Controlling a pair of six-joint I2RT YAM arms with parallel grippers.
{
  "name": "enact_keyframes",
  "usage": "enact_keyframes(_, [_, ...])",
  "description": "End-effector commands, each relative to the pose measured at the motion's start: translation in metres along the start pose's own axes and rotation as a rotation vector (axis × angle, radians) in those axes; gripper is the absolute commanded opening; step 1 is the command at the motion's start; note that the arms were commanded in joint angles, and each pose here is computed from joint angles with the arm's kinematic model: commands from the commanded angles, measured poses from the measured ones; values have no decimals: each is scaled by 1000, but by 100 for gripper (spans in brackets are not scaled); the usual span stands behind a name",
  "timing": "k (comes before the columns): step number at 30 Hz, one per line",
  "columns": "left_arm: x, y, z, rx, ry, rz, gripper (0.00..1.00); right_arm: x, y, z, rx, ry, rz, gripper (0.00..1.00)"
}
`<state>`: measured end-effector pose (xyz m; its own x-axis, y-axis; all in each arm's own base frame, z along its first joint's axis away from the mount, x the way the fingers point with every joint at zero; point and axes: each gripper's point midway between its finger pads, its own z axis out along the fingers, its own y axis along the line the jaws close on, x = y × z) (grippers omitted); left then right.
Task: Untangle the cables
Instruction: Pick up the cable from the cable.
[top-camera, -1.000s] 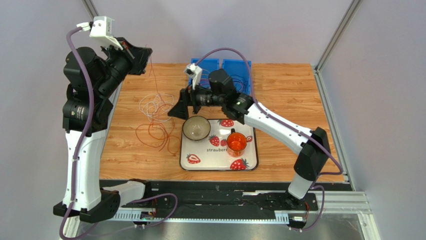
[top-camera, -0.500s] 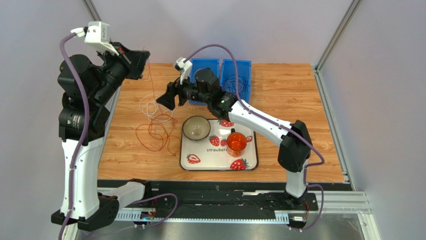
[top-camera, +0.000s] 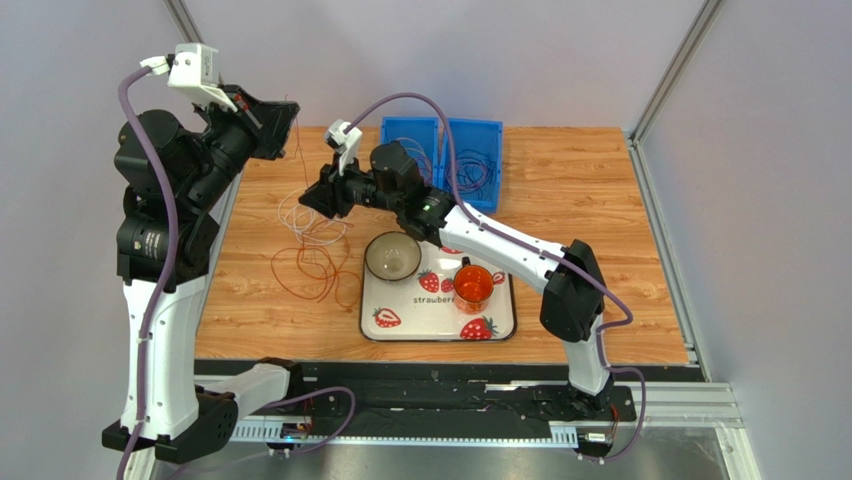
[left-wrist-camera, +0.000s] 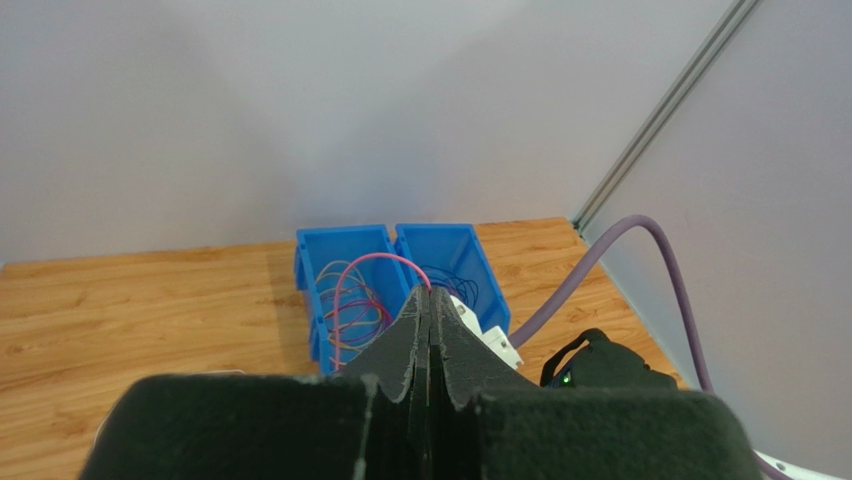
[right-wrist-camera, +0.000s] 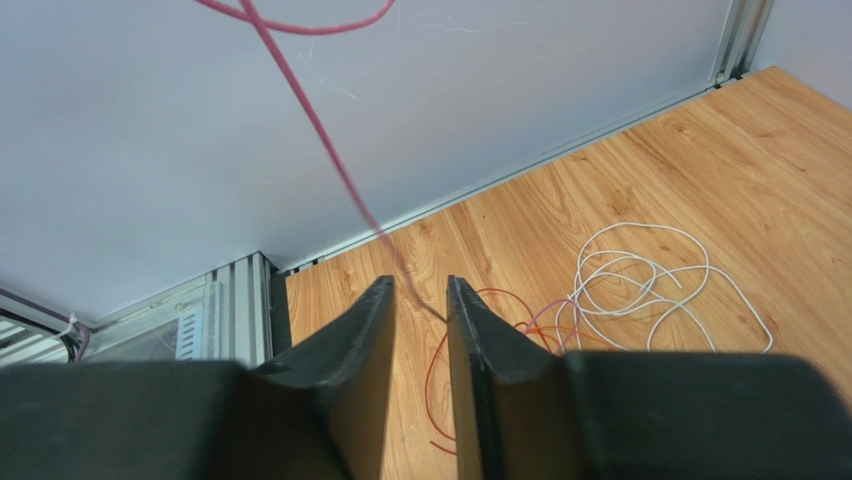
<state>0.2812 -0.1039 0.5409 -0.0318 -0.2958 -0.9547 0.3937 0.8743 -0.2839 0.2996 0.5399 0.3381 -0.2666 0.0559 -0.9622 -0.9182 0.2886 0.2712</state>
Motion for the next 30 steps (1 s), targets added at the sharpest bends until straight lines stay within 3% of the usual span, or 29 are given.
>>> enact_keyframes(1, [-12, -3, -6, 4, -44, 25, 0, -32, 4, 1, 6, -85, -40, 14])
enact_keyframes(4, [-12, -4, -8, 7, -43, 18, 0, -35, 2, -1, 23, -91, -50, 0])
enact_keyframes(9, [-6, 3, -9, -26, -35, 14, 0, -42, 5, -7, 30, -97, -71, 0])
enact_keyframes(12, [9, 29, -7, -161, 12, 6, 2, -64, 10, -25, 47, -126, -102, 0])
enact_keyframes(15, [48, 55, -3, -265, 141, -28, 54, -84, 13, -46, 85, -148, -154, 0])
enact_keyframes(16, [73, 68, -2, -308, 209, -62, 77, -88, 11, -52, 97, -150, -172, 0])
enact_keyframes(17, [86, 78, -1, -353, 238, -76, 82, -92, 11, -57, 101, -153, -178, 0])
enact_keyframes(19, [128, 96, -2, -422, 322, -148, 85, -112, 14, -73, 107, -190, -195, 0])
enact_keyframes(25, [213, 127, -16, -562, 385, -285, 85, -120, 14, -96, 126, -177, -224, 0])
enact_keyframes(30, [241, 126, -15, -520, 377, -334, 79, -118, 11, -106, 140, -171, -240, 0])
